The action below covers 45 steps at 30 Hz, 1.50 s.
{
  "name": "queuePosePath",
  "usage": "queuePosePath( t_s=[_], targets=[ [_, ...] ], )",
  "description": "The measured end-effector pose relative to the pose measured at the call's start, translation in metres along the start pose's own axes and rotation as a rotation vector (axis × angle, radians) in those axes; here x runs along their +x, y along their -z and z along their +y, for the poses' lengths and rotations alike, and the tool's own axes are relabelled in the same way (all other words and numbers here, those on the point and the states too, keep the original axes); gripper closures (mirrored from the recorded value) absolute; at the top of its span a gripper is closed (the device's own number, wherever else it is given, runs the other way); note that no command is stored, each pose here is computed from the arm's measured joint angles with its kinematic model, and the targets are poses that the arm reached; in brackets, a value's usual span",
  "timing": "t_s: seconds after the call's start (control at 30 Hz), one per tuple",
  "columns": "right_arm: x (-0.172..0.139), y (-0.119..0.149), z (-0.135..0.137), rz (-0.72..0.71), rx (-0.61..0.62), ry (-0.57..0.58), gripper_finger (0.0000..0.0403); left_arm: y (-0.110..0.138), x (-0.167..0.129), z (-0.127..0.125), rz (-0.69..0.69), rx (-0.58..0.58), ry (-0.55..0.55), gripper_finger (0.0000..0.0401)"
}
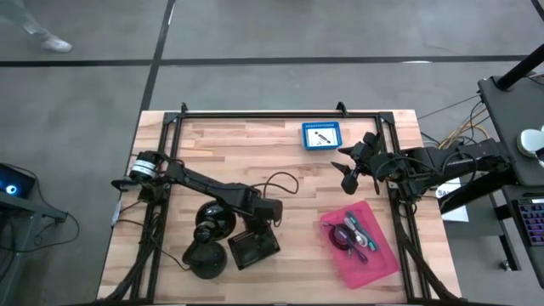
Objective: Pick and place items into bin
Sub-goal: Put the white charger adapter into the black bin, then put the pink charger adapter into the black bin
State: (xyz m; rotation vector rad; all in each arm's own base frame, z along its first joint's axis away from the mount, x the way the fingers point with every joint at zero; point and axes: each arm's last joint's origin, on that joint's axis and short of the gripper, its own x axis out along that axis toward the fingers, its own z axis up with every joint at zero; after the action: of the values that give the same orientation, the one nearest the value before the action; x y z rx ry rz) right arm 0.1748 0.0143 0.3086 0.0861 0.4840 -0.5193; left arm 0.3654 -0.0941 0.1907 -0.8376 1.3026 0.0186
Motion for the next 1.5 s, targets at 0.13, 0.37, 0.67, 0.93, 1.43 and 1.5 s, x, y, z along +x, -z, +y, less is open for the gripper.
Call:
queuePosePath(
  t_s=[0.13,0.37,0.67,0.93,1.43,1.5],
  targets=[
    [0.000,0.000,0.000,0.000,0.000,0.000,0.0188,-0.002,0.000,-0.002,-0.017,0.009,0.020,0.0172],
    [0.000,0.000,0.000,0.000,0.000,0.000,0.0188,-0.005,-0.005,-0.009,-0.039,0.020,0.051,0.0171],
    [0.000,0.000,0.000,0.000,0.000,0.000,0.0188,-0.015,-0.012,-0.022,-0.107,0.059,0.132,0.0171],
    [0.000,0.000,0.000,0.000,0.000,-0.001,0.0188,-0.030,-0.025,-0.027,-0.179,0.064,0.193,0.0170],
    [0.000,0.000,0.000,0.000,0.000,-0.001,0.0188,-0.065,-0.050,0.007,-0.217,-0.354,0.172,0.0170],
    [0.000,0.000,0.000,0.000,0.000,-0.002,0.0188,-0.065,-0.051,0.015,-0.190,-0.411,0.129,0.0170]
  ],
)
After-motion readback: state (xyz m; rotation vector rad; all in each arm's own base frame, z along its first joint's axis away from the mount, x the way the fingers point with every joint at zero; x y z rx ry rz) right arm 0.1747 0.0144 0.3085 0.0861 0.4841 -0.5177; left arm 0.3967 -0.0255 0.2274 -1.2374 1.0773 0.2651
